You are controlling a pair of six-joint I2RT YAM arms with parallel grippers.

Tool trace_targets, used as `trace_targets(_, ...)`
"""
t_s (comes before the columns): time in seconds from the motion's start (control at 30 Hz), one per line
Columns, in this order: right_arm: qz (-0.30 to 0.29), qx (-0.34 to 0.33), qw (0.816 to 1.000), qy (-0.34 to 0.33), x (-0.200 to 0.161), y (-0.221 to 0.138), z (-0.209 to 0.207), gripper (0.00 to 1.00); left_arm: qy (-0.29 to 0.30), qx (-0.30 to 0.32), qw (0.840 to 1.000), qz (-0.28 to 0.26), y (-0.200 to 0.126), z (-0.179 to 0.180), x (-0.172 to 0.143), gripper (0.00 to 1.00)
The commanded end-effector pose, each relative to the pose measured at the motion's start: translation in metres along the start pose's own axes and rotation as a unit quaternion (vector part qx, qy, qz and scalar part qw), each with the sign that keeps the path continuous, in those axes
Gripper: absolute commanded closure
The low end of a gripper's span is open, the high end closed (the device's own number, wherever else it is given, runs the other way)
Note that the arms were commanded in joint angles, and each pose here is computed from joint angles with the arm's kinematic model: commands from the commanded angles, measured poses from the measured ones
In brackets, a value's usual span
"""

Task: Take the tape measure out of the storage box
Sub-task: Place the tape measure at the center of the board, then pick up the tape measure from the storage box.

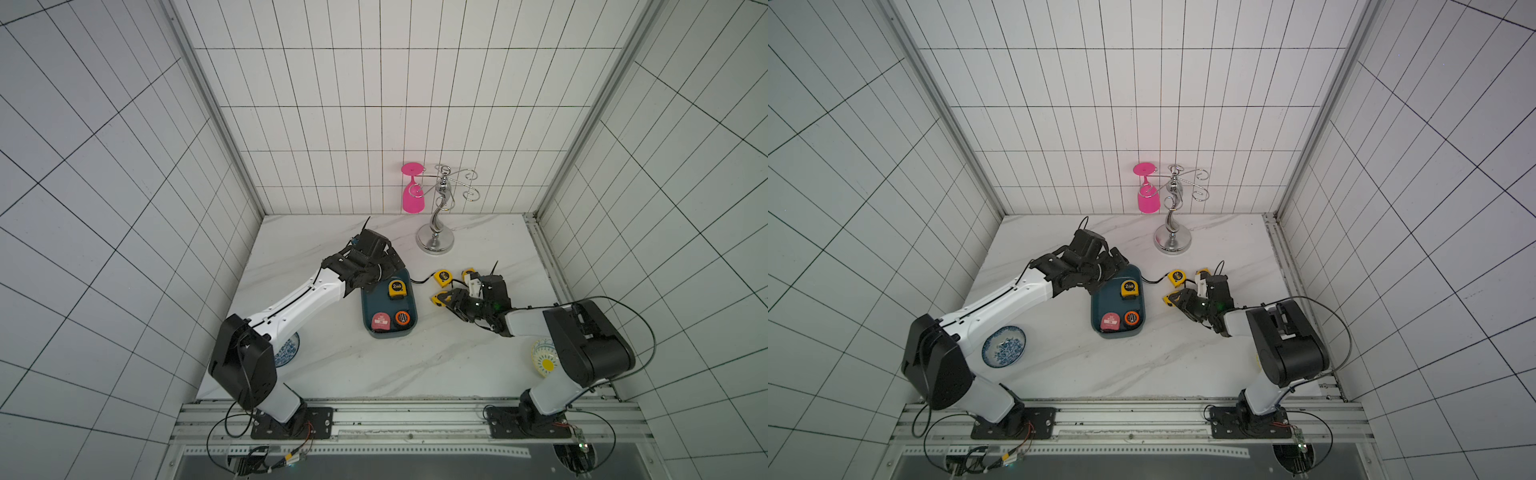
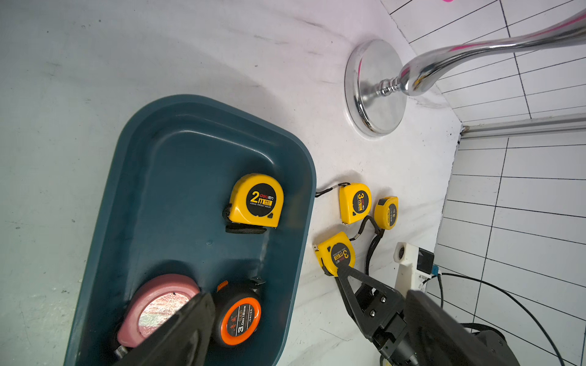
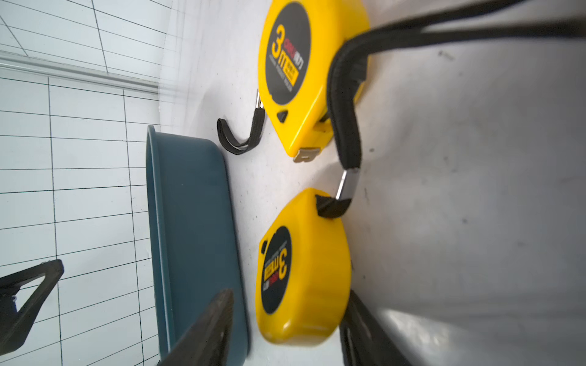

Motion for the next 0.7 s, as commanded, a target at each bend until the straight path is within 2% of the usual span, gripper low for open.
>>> trace_targets(0.0, 0.006, -0.022, 1.000, -0.018, 0.008, -0.010, 0.008, 0.35, 0.014, 0.000, 1.000, 0.001, -0.002, 0.002, 0.001, 0.02)
trace_targets(0.37, 0.016, -0.044, 0.998, -0.037, 0.011, -0.029, 0.021, 0.19, 0.083, 0.072, 0.994, 0.016, 0.024, 0.011, 0.001, 0.02)
trace_targets(0.67, 0.005, -0.051, 0.997, -0.056, 0.018, -0.044, 0.035, 0.11, 0.172, 0.153, 0.971, 0.071, 0.072, 0.020, -0.001, 0.02)
Point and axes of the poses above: each gripper's point midway between its finger pads, its own y axis out along the fingers, its own z axis along the line the jaws close on, x = y × z, the point moved 8 cm from there along -y, back along the fingers, and after that the axes turned 14 degrees about -y, right-handed, at the moved point
